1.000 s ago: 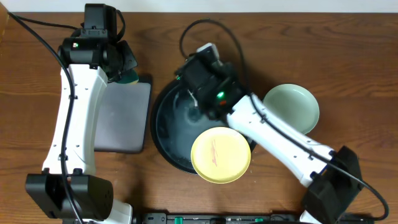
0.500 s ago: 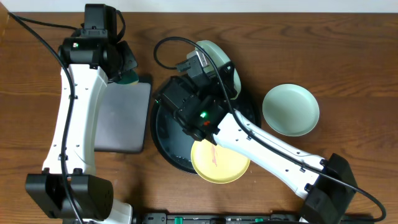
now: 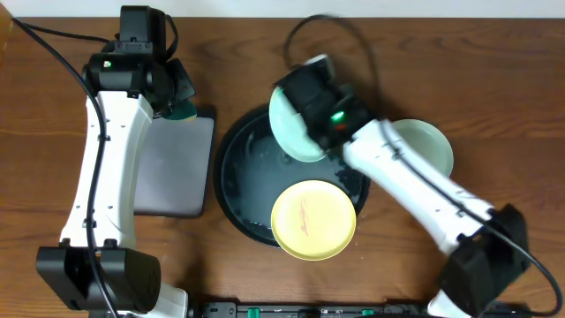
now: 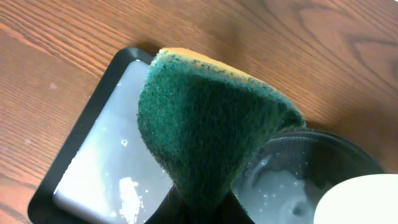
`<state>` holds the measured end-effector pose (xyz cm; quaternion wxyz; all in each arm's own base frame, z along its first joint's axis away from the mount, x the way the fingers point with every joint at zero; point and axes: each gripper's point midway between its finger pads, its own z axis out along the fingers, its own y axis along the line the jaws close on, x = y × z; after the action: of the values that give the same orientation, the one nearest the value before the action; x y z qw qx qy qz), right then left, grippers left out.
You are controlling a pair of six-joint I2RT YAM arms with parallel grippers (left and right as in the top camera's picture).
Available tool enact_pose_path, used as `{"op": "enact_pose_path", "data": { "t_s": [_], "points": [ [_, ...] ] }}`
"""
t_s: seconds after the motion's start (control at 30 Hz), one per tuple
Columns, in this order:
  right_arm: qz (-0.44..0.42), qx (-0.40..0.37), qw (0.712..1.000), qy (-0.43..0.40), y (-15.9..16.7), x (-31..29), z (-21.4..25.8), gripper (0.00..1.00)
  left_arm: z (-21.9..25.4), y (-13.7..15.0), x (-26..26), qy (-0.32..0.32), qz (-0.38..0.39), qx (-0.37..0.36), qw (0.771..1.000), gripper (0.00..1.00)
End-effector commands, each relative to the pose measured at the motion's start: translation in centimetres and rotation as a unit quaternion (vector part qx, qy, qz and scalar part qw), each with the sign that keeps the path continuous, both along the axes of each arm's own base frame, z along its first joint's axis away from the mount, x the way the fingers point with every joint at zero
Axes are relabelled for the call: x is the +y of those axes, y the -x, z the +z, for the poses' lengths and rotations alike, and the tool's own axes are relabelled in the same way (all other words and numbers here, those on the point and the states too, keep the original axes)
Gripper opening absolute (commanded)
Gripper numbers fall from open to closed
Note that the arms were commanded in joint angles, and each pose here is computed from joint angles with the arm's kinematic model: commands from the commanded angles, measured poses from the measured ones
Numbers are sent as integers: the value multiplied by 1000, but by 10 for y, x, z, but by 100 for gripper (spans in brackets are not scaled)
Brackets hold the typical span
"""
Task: Clean dirty plates on tray and stack at the side
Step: 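Lift the plate with right gripper and stack it on the cleaned plate, then release the stacked plate and withdraw the right gripper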
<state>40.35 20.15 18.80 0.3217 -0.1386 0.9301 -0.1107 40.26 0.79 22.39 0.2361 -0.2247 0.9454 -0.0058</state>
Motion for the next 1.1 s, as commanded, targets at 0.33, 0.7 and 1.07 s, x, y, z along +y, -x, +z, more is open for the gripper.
{"op": "enact_pose_path", "data": {
  "t_s": [0.33, 0.7, 1.07],
  "points": [
    [-245, 34, 936, -251, 40, -243, 72, 1, -2, 2, 3, -1, 9, 3, 1000, 7],
    [-337, 123, 901, -244, 63, -289, -56, 1, -3, 2, 3, -1, 9, 5, 1000, 7],
    [-331, 140, 891, -276, 78, -269, -124, 11, -3, 2, 3, -1, 9, 5, 1000, 8]
  ]
}}
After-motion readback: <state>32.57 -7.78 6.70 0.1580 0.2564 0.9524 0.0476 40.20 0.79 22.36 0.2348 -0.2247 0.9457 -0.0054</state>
